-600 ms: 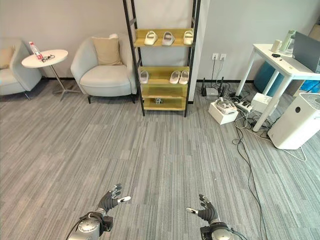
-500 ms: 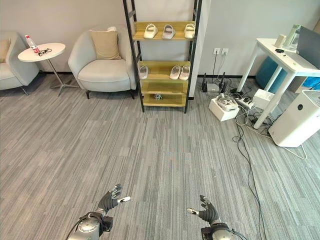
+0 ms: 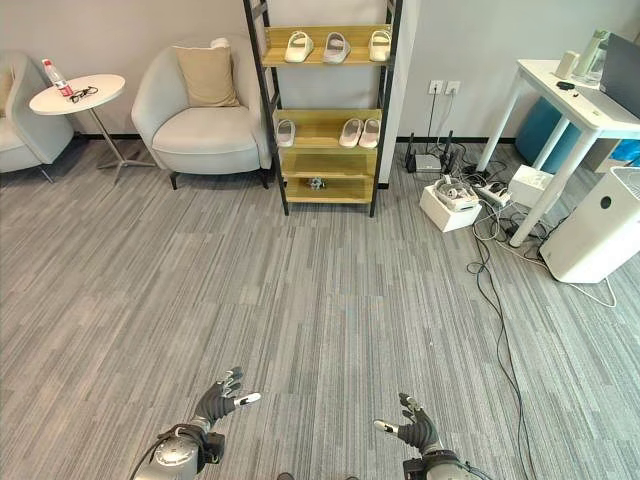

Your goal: Arrange the slippers neatly on the shoe rack.

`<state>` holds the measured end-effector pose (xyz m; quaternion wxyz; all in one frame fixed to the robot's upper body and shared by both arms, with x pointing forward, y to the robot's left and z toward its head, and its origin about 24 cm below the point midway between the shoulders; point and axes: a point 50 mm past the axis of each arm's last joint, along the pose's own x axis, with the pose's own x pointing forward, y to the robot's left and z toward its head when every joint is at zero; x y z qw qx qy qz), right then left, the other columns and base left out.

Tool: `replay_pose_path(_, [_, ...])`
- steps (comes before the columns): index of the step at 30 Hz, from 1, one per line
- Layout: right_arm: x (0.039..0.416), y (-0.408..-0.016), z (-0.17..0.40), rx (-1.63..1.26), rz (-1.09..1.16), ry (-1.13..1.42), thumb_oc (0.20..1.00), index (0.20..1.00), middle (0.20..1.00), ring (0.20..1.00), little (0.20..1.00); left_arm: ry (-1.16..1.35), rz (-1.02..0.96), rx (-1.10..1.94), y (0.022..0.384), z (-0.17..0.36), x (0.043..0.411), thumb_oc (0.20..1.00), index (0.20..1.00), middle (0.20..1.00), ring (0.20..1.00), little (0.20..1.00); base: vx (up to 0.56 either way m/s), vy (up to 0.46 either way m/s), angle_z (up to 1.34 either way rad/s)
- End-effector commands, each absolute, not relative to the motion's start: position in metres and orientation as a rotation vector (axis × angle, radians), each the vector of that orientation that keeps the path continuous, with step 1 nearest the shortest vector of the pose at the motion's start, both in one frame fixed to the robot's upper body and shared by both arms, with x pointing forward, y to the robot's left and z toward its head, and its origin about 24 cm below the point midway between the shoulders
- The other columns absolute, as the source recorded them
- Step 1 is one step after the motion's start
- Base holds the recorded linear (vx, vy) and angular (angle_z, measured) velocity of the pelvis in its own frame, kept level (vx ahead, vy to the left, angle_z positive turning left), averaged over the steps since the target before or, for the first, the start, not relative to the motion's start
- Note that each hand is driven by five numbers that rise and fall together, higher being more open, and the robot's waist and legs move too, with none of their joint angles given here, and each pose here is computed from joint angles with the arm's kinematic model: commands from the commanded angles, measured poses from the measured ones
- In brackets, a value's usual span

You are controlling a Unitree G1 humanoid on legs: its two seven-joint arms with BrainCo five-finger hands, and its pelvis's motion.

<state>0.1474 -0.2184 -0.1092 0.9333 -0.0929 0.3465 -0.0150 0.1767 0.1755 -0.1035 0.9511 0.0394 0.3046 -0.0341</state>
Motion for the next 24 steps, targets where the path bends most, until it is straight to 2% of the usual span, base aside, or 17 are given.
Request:
replay_pose_path(1, [0.1606, -0.2105, -0.0994, -0.202, 0.008, 0.624, 1.0, 1.0, 1.0, 1.0, 1.0, 0.546, -0.035, 0.118, 0.189, -0.0923, 0.1925, 1.0, 1.0, 1.0, 1.0, 1.0, 0.01, -0.02, -0.13])
replay_pose_path(13, [0.1591, -0.2068, -0.1031, -0.105, -0.006, 0.64, 1.0, 1.0, 1.0, 1.0, 1.0, 0.573, -0.031, 0.084, 0.1861, -0.0972, 0.1896, 1.0, 1.0, 1.0, 1.0, 1.0, 0.0, -0.004, -0.03])
replay_pose_path(24, [0.161, -0.2084, -0.1016, -0.147, 0.003, 0.635, 1.0, 1.0, 1.0, 1.0, 1.0, 0.575, -0.021, 0.091, 0.1892, -0.097, 0.1889, 1.0, 1.0, 1.0, 1.0, 1.0, 0.0, 0.0, 0.0])
